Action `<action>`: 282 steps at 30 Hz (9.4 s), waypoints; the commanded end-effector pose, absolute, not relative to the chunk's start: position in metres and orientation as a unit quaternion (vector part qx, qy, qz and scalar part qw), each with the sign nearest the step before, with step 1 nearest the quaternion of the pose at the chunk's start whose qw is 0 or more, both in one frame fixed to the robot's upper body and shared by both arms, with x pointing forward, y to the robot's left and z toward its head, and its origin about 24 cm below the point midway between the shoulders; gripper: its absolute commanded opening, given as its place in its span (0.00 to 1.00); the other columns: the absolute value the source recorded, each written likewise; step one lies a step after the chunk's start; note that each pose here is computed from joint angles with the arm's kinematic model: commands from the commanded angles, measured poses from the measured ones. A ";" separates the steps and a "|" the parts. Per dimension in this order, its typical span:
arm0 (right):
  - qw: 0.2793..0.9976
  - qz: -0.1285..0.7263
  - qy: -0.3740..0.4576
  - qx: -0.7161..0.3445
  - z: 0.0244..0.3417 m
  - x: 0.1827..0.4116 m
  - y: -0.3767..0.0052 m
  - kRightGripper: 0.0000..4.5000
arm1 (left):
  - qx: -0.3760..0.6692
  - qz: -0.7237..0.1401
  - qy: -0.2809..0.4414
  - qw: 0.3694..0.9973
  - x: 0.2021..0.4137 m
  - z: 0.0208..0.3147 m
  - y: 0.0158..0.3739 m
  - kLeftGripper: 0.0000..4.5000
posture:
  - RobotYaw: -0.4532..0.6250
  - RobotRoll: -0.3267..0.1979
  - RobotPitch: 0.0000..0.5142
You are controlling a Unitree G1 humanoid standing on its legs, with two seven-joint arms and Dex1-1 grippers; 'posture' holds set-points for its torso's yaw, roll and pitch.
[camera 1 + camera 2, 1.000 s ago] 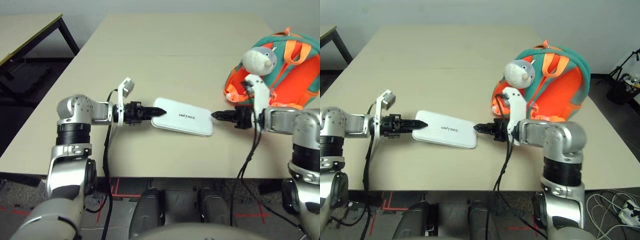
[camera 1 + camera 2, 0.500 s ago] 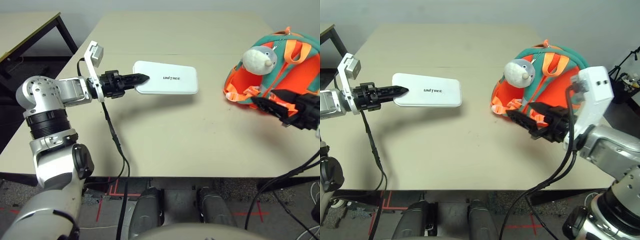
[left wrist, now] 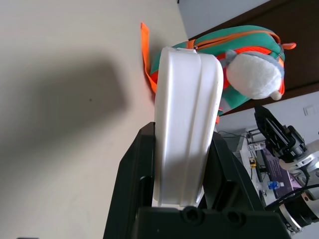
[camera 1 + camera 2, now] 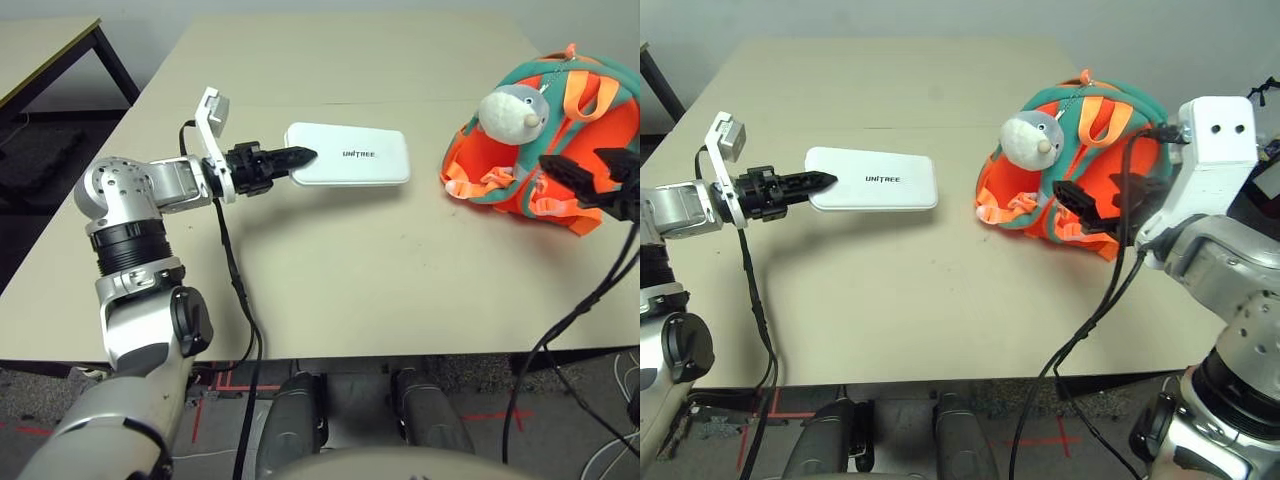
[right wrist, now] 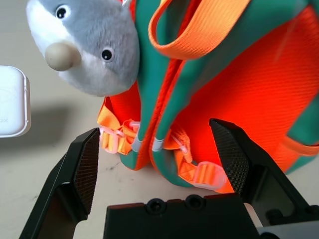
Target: Put the pencil case into the backpack and zip it.
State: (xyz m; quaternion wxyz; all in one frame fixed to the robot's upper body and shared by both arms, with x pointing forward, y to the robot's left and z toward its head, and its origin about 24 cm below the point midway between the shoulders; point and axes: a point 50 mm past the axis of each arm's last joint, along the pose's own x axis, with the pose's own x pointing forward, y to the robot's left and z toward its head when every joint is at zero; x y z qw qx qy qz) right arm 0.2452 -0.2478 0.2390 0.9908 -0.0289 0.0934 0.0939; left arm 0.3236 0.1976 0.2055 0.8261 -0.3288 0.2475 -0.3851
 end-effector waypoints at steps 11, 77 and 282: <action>0.995 0.052 0.056 -0.063 0.221 0.288 -0.242 1.00 | -0.343 -0.366 0.239 0.832 0.313 0.201 0.206 0.30 | 0.39 0.62 0.29; 0.892 0.361 0.268 -0.042 0.239 0.115 -0.207 0.04 | -0.325 -0.387 0.239 0.829 0.364 0.197 0.197 0.30 | 0.11 0.62 0.24; 0.915 0.370 0.154 -0.046 0.203 0.193 -0.212 0.04 | 0.163 -0.741 0.019 0.651 0.371 0.296 0.051 0.00 | 0.18 0.62 0.26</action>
